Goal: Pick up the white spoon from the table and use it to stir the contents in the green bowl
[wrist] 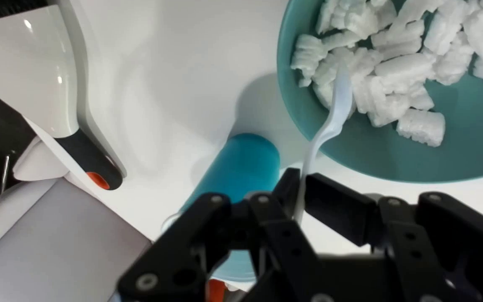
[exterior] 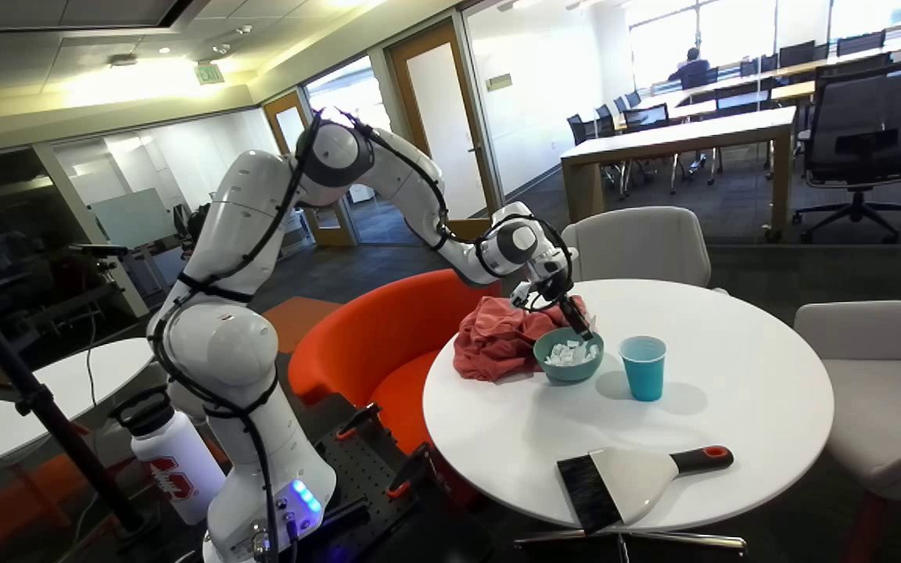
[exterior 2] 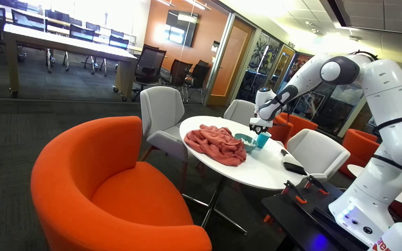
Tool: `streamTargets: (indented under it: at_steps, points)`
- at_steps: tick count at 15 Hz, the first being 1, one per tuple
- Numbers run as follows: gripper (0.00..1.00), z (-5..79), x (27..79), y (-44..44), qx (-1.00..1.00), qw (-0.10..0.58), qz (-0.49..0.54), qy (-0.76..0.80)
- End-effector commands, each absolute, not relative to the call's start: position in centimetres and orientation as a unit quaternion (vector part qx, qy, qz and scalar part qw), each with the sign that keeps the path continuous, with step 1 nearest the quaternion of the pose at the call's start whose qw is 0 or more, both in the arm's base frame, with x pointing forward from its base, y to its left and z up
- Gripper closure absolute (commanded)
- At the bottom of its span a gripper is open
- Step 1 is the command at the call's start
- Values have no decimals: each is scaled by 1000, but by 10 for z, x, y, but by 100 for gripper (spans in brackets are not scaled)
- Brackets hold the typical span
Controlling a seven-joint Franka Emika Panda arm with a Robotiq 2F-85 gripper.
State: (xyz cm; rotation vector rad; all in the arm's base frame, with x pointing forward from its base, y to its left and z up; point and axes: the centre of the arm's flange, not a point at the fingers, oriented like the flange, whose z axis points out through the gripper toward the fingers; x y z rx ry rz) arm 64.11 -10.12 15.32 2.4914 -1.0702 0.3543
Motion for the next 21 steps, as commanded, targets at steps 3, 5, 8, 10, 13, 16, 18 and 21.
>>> streamTargets:
  at_steps: [3,5,8,10,13,16,18,21]
  points:
    - [97,148,640,-96,888,183,164,-388]
    - [97,144,641,-96,889,180,168,-386]
    - [97,139,642,-96,890,176,174,-384]
    - [97,136,643,-96,889,172,181,-383]
    - [97,132,645,-96,889,160,197,-380]
    - [97,127,648,-95,890,142,204,-382]
    - [97,124,648,-94,890,130,205,-387]
    - [97,121,649,-90,890,111,201,-393]
